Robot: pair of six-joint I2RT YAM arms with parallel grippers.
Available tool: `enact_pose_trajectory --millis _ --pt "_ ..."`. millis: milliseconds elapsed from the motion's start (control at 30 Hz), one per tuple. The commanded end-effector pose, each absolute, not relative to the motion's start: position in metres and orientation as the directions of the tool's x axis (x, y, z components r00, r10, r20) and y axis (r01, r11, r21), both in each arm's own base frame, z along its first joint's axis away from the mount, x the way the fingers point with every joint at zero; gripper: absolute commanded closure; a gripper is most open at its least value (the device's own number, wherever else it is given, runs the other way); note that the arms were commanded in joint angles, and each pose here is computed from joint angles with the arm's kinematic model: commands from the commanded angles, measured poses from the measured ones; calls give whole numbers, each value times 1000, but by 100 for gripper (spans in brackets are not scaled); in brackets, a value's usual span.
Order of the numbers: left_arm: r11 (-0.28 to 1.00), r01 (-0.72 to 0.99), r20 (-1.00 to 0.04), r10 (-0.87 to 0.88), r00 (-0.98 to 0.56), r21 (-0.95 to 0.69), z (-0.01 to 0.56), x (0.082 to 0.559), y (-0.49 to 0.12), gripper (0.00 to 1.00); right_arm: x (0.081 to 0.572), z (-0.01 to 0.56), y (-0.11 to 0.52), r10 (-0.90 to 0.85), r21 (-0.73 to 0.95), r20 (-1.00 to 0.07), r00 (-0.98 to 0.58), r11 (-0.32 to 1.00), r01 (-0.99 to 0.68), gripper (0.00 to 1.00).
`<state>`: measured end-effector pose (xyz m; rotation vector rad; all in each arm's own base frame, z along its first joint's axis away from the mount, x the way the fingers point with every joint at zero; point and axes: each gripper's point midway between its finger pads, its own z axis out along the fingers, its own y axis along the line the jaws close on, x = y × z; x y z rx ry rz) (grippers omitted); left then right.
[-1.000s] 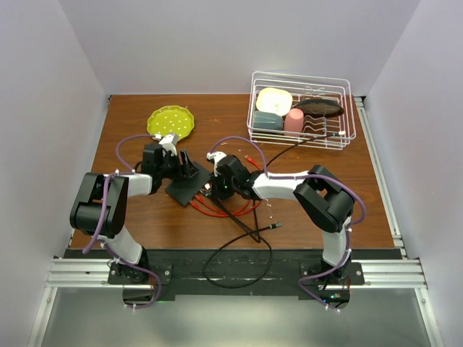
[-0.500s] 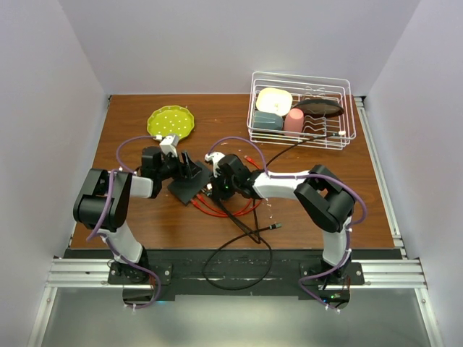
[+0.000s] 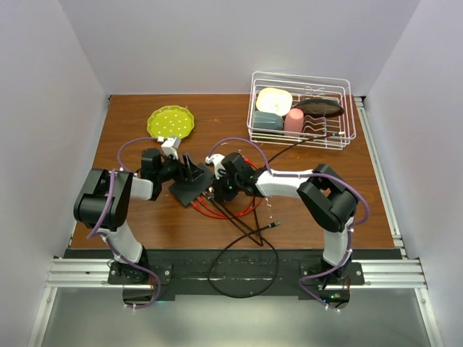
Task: Insert the plug into the switch port
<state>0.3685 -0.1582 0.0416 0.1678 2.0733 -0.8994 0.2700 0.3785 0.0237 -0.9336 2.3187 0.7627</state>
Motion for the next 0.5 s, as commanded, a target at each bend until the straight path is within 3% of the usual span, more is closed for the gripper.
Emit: enact_pose_trajectory --millis 0,467 --pt "618 531 -760 -177 -625 -580 57 357 -183 29 266 55 392 -435 297 -724 -536 506 -810 100" --pt "515 612 -767 -151 -624 -600 63 347 -201 46 268 67 385 -413 286 -770 -486 458 -842 100"
